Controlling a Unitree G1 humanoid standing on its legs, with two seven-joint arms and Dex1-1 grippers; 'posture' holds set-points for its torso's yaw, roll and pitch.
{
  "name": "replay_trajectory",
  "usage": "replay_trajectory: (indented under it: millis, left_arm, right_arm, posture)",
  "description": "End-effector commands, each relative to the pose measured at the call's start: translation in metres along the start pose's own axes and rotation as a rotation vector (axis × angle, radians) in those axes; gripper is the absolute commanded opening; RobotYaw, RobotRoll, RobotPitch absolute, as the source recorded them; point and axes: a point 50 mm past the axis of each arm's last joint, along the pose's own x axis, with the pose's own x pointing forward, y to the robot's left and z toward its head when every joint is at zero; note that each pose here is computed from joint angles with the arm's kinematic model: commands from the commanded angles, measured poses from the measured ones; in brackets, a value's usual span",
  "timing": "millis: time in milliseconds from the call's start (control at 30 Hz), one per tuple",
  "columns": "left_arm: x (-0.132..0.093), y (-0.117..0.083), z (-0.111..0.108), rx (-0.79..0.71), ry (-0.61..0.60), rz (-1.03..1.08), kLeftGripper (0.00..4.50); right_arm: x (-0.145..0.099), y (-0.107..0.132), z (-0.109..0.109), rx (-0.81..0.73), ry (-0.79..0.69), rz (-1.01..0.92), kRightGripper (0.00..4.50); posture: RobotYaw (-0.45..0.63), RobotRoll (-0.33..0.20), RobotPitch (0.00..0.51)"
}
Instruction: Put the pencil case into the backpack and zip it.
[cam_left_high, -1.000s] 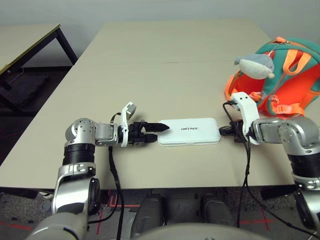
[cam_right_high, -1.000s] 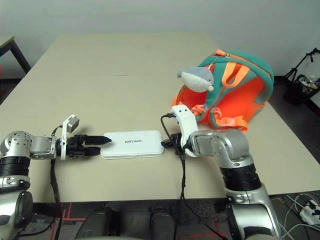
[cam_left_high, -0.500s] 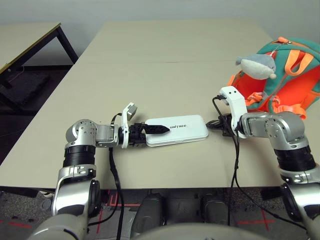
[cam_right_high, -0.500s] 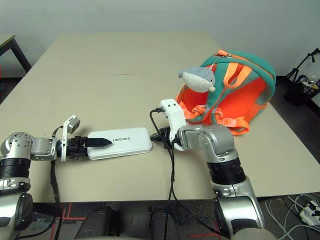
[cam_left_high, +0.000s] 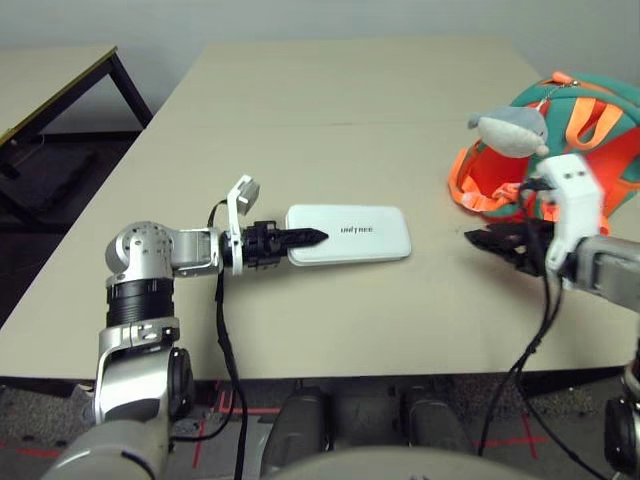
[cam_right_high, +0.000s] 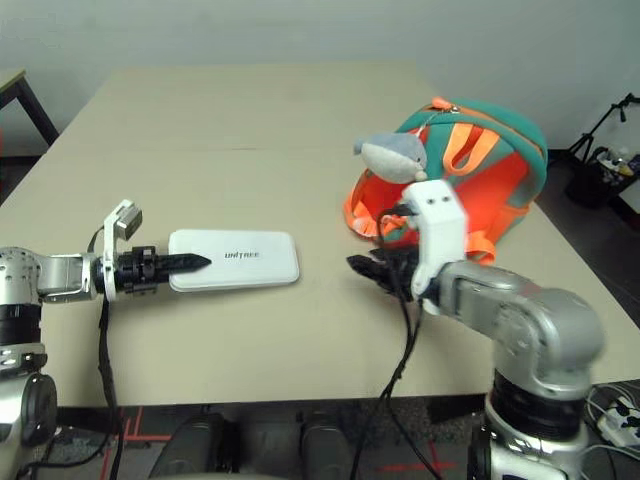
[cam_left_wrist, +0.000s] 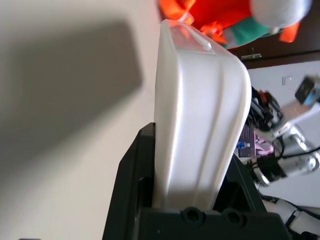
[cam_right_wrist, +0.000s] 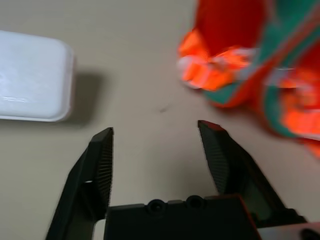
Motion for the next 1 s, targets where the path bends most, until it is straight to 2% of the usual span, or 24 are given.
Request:
replay_trajectory:
  millis: [33,133,233,433,700,900,1000]
  left_arm:
    - [0.005,-0.009,0.016,0.029,-0.038,-0.008,1.38]
    - [0.012,-0.015,0.026,0.049,-0.047,-0.011,1.38]
    - [0.015,-0.020,0.031,0.062,-0.040,-0.013,1.38]
    - [0.008,-0.024,0.037,0.078,-0.052,0.010,1.38]
    - [-0.008,-0.023,0.035,0.079,-0.068,0.049,1.38]
    - [-0.013,-0.023,0.035,0.084,-0.098,0.060,1.38]
    - [-0.012,-0.022,0.034,0.080,-0.106,0.058,1.38]
  right_arm:
    - [0.001,-0.004,0.002,0.057,-0.078,-0.180,4.50]
    - [0.020,-0.006,0.006,0.113,-0.176,-0.276,4.50]
    - [0.038,-0.010,0.008,0.091,-0.222,-0.313,4.50]
    - [0.072,-0.017,0.012,0.062,-0.275,-0.316,4.50]
    - [0.100,-0.033,0.005,0.058,-0.286,-0.370,4.50]
    - [0.116,-0.043,0.008,0.045,-0.312,-0.403,4.50]
    - [0.120,-0.043,0.013,0.030,-0.335,-0.399,3.94]
  posture:
    - [-0.17,0.000,0.049]
    - [-0.17,0.000,0.046]
    - [-0.17,0.000,0.046]
    - [-0.12,0.000,0.051]
    - [-0.06,0.000,0.065]
    - [-0.04,0.000,0.058]
    - [-0.04,0.000,0.049]
